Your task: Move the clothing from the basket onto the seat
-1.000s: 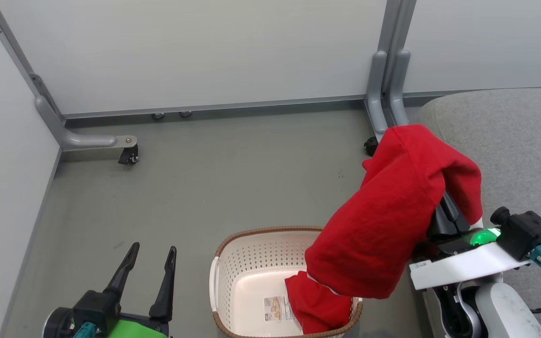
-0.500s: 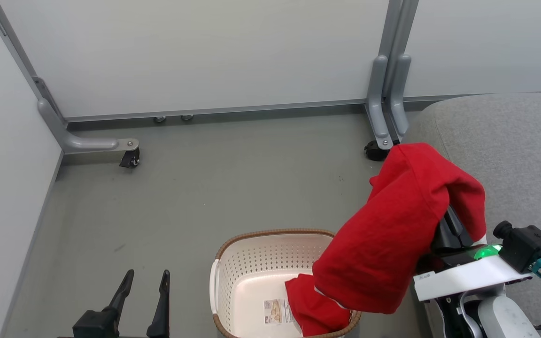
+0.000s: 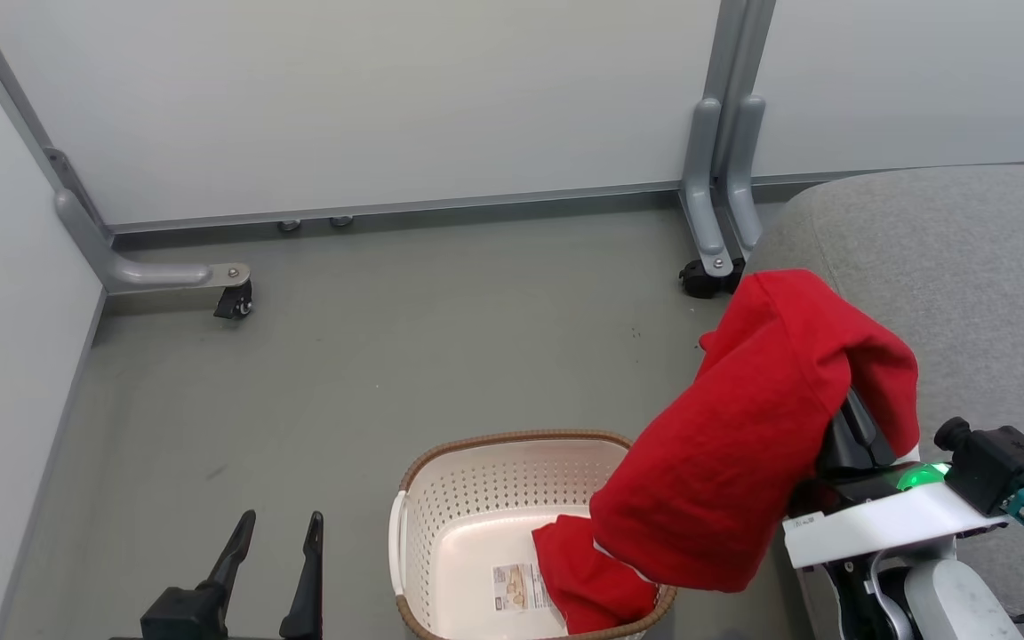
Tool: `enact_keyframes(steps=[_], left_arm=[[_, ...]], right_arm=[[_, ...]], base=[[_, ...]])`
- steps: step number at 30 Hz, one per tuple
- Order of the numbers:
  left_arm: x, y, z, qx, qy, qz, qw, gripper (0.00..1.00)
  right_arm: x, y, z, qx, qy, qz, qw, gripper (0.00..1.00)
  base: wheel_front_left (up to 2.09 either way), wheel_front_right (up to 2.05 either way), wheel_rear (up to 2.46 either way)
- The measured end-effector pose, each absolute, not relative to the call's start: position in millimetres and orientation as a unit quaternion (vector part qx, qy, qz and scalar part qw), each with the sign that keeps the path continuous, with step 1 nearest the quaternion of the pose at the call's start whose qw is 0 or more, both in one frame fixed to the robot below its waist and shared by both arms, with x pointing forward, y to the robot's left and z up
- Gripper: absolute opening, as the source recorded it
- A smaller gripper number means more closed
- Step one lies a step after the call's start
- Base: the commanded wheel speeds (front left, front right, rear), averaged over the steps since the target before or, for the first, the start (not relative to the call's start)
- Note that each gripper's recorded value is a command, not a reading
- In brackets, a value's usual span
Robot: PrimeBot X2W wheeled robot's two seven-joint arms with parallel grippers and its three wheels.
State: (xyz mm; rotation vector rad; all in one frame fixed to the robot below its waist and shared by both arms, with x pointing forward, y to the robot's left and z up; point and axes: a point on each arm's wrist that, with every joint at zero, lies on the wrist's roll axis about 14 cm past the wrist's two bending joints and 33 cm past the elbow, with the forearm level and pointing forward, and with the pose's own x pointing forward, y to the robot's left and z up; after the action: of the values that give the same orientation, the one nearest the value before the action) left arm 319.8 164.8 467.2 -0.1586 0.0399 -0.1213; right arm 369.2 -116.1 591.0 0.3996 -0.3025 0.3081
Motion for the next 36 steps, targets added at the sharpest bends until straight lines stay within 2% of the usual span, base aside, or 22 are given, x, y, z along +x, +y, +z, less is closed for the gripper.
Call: enact_keyframes(steps=[17,26,36], left_arm=[[346,119,469,-0.088,0.025,-0.128,0.988,1.0],[371,70,475,-0.082,0.021,-0.204,0.975,1.0],[385,-13,479,-0.078,0.022,-0.325,0.942,1.0]], right_arm=[[358,-167,598,0.176,-0.174,0.086,0.965,0.0],[338,-215,604,0.158,-0.194,0.014,0.968,0.0],[296,-285,609,0.138,-0.219,-0.105,0.96,0.0]], base=[[0.0,0.0,0.0],[0.0,0.0,0.0],[0.0,0.0,0.0]])
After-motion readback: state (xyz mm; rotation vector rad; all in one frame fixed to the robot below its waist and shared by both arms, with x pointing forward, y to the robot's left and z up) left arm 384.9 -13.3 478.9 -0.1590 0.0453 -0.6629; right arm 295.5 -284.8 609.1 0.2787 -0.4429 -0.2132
